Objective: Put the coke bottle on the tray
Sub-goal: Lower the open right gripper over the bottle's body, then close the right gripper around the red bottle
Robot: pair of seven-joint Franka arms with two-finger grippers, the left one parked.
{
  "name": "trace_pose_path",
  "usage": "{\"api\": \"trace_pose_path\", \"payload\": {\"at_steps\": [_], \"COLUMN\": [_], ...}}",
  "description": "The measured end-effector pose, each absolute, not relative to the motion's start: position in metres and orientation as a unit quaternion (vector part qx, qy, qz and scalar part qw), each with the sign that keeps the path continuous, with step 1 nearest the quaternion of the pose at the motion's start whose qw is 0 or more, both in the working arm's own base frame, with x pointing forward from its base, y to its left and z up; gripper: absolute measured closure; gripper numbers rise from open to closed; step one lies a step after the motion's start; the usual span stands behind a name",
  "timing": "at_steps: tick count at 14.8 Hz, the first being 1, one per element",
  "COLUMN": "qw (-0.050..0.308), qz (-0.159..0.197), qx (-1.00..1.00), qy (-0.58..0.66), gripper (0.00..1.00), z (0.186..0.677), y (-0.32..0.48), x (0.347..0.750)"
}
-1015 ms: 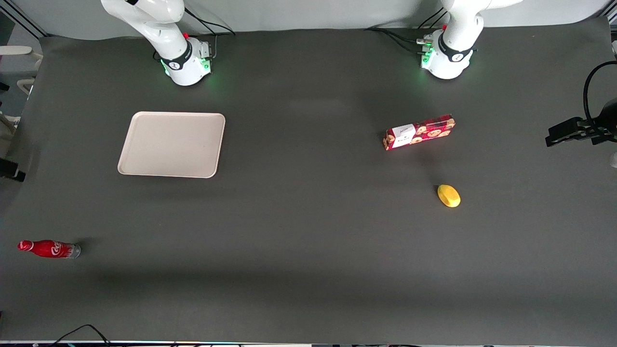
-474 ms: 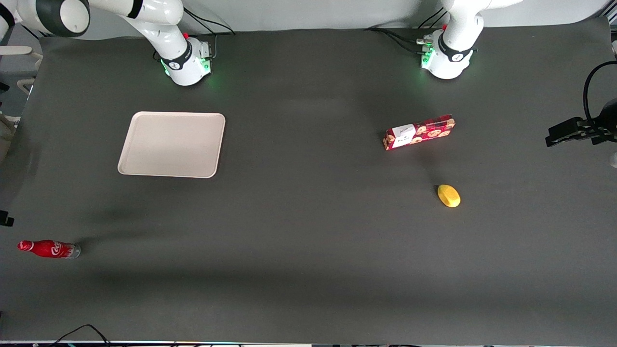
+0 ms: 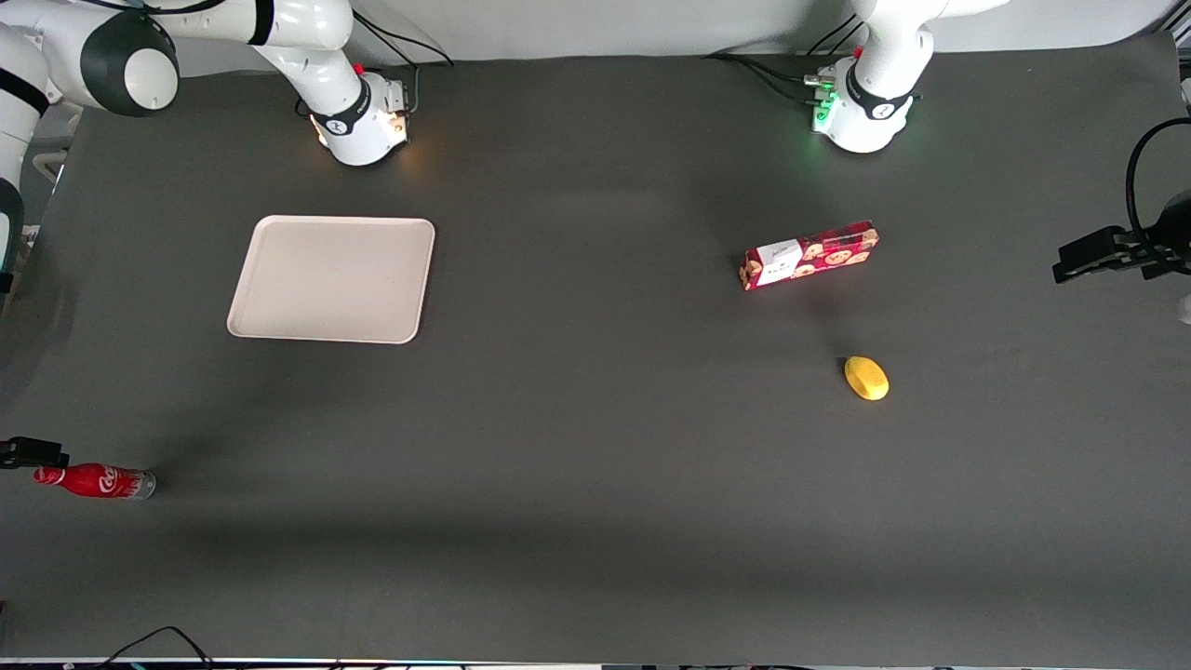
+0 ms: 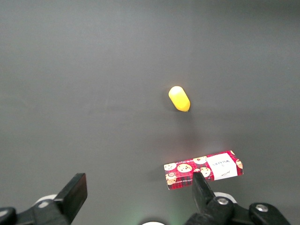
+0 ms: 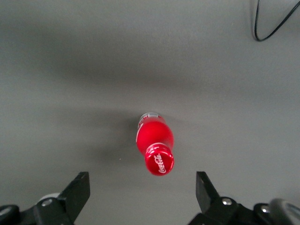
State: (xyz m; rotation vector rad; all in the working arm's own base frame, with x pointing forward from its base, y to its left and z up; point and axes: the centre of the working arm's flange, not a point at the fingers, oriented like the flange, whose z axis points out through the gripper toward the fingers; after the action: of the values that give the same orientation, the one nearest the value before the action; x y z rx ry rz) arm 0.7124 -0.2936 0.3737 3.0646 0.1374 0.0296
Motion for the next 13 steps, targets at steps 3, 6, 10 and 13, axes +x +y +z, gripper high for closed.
{"api": "trace_pose_path", "payload": {"at_steps": [3,6,10,13], "qw": [0.035,0.035,0.032,0.023], "qz": [0.012,0.023,0.031,0.034], "qx": [0.998,0.998,0.998,0.998], "qy": [0.05,0.05,0.047,0.044], "gripper": [0.0,0.0,0.0,0.0], "z": [0.357,0.343,0.325,0.321], "y": [-0.305,-0.313,-0.317,-0.314], "x": [0.712,0.713,0.716,0.717]}}
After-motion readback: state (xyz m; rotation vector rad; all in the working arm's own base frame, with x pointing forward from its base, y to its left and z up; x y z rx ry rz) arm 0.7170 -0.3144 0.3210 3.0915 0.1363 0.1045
